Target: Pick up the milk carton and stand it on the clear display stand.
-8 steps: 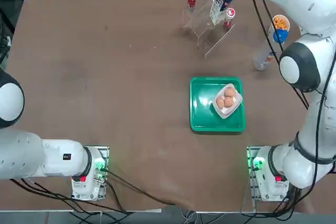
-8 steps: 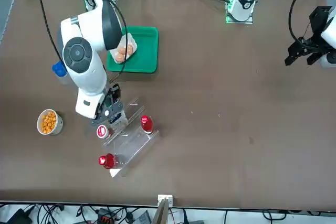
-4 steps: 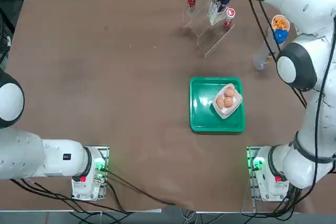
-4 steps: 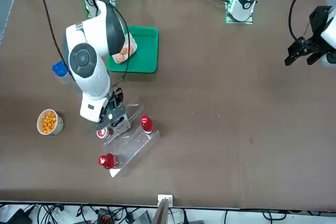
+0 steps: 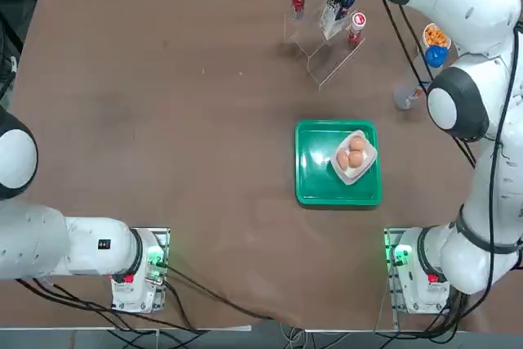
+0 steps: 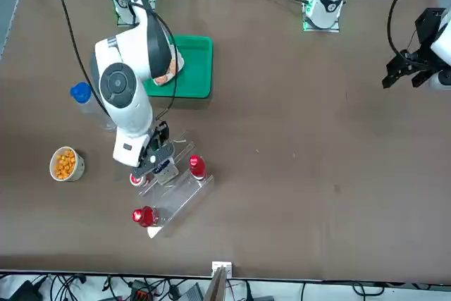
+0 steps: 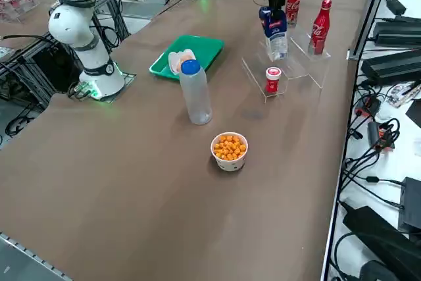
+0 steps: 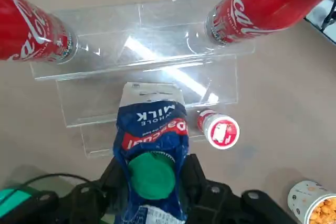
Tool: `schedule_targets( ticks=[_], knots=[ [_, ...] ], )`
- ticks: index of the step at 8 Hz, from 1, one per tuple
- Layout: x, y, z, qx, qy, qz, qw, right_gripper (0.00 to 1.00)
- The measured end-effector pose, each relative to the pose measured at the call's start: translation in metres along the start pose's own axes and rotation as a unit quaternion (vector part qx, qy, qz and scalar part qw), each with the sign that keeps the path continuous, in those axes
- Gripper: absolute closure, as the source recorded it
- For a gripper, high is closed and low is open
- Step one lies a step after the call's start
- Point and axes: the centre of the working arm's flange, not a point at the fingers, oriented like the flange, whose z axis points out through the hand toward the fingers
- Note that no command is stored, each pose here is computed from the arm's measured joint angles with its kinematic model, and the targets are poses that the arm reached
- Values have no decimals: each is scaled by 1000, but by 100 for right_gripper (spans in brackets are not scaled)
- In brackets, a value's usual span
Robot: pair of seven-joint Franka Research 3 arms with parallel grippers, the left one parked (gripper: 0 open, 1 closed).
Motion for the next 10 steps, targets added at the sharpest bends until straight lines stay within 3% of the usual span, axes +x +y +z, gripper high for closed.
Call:
schedule_targets(
  ticks=[7,10],
  knots=[
    [7,-1,2,-3,22,-1,1000,47],
    [12,-2,11,-4,30,-1,1000,3]
  ],
)
